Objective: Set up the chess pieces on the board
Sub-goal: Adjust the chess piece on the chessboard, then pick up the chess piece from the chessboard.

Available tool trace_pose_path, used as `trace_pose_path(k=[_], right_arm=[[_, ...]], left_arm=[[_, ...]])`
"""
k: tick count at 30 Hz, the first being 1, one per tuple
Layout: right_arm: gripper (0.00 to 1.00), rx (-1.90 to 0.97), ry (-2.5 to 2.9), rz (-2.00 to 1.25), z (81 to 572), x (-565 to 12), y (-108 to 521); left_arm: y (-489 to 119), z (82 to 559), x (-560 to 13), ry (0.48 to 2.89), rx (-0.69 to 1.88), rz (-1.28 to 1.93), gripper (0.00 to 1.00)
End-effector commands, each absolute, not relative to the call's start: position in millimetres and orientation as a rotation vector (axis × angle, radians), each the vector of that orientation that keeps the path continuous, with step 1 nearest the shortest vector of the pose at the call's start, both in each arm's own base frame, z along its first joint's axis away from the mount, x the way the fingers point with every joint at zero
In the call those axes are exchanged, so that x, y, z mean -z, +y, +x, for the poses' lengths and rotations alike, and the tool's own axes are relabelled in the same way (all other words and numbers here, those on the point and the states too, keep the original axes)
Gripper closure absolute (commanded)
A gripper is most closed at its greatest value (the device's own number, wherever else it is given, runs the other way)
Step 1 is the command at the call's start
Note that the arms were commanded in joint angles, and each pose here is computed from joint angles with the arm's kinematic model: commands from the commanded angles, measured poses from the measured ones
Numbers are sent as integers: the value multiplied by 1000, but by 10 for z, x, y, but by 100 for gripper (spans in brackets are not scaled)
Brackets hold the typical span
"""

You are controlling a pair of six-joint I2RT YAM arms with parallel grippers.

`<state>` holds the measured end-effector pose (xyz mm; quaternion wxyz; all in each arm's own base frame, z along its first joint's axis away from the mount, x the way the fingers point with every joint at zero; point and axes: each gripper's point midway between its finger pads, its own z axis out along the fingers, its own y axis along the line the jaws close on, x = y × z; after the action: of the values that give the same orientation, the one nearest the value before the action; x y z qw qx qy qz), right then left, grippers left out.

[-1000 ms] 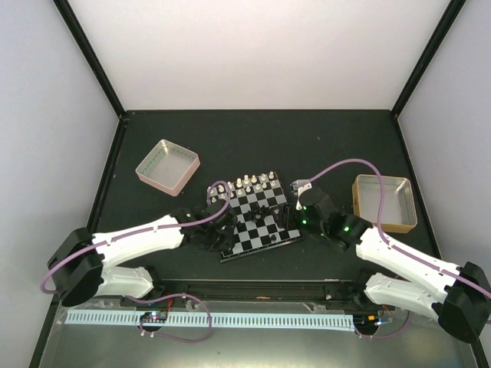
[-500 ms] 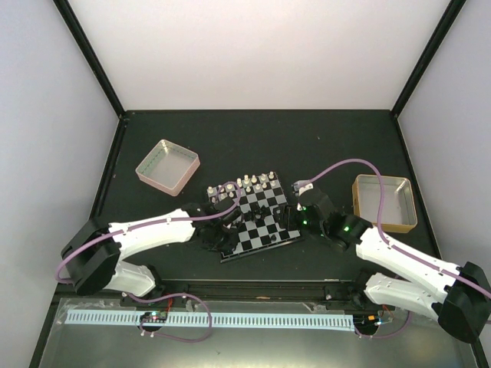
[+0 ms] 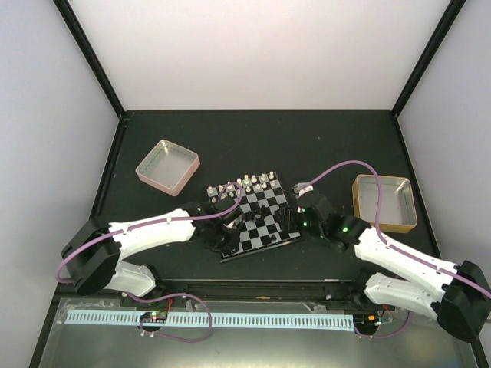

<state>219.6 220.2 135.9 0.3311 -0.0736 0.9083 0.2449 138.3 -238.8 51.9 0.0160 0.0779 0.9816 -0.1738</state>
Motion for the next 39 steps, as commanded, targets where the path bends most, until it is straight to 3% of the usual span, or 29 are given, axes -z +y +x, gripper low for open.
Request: trace_pose_path(k=[1,13,28,30,32,39], right_arm=[[34,-631,2362,-186,2236,-1379,2204],[34,-614,2412,-240,2212,-1326,2251],[42,-328,2656,-423,2395,-895,2426],[45,-282,2682,-438,2471,-848,2481],[53,-273,2684,-464,2553,-864,2576],[72,-284,2731,-584,2637,-747,2820]], left_arm=[[-2461,1433,-579,3040,560,259,73],[-2550,1589,-830,2918,662,230,55],[-1814,2406,-1717,2277,699,-98,46],[-1727,2431,-1762,2209,705,-130,35],[-1653,2443,-1781,2160,704,-154,30],[-1556,2452,-1734,2131,696,-169,26]])
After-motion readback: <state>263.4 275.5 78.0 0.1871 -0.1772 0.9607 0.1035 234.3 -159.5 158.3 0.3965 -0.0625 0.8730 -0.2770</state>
